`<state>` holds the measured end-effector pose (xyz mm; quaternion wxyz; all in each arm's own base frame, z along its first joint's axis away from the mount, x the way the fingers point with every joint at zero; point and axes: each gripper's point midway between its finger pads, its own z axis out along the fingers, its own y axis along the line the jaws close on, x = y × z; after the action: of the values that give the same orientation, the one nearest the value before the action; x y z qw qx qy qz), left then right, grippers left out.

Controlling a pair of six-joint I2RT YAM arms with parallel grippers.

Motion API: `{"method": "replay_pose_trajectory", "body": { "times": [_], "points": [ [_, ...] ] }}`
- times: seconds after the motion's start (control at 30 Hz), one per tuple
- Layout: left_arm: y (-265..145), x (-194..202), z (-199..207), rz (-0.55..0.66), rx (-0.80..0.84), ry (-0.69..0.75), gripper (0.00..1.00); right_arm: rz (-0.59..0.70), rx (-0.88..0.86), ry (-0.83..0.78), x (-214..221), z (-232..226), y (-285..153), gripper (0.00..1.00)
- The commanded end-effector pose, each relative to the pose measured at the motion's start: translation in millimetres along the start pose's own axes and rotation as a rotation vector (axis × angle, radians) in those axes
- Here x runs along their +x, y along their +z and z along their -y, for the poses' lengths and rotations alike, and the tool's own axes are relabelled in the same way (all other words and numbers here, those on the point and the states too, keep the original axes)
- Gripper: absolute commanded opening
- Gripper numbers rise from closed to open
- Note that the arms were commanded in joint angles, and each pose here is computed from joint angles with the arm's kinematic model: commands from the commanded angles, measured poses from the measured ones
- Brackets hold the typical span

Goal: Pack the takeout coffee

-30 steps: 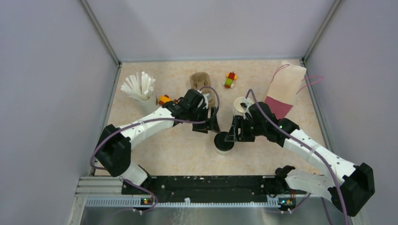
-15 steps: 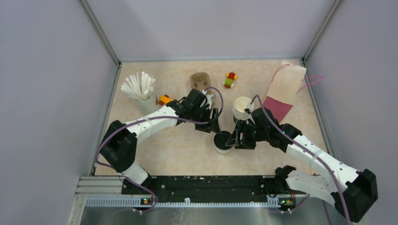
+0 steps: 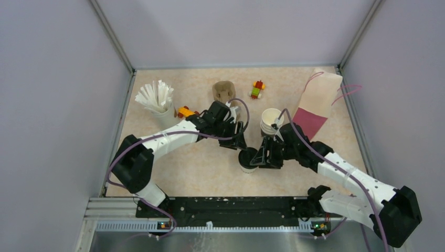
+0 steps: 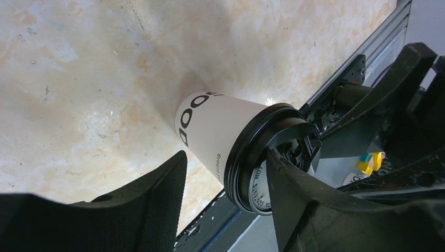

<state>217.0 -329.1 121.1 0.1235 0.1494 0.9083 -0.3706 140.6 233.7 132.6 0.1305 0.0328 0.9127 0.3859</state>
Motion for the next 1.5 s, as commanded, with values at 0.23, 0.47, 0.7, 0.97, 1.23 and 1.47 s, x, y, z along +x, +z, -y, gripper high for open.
{"method": "replay_pose_trajectory", "body": {
  "times": [0.23, 0.47, 0.7, 0.97, 1.23, 1.47],
  "points": [
    [-4, 15, -10, -0.009, -0.026, -0.047, 0.60, 0.015, -0.049, 0.041, -3, -5, 6, 0.54],
    [-6, 21, -14, -0.012, -0.041, -0.070, 0.58, 0.021, -0.078, 0.057, -4, -10, 9, 0.54],
    [-7, 22, -15, -0.005, -0.044, -0.086, 0.57, 0.016, -0.081, 0.060, -1, -11, 11, 0.53],
    [-8, 21, -10, 0.002, -0.025, -0.098, 0.56, -0.009, -0.062, 0.061, 4, -7, 16, 0.53],
    [-10, 24, -1, 0.006, 0.026, -0.123, 0.56, -0.009, -0.026, 0.064, 6, 3, 20, 0.51],
    [-7, 33, -8, -0.007, 0.017, -0.142, 0.56, -0.014, 0.015, 0.072, 15, 22, 23, 0.49]
  ]
}}
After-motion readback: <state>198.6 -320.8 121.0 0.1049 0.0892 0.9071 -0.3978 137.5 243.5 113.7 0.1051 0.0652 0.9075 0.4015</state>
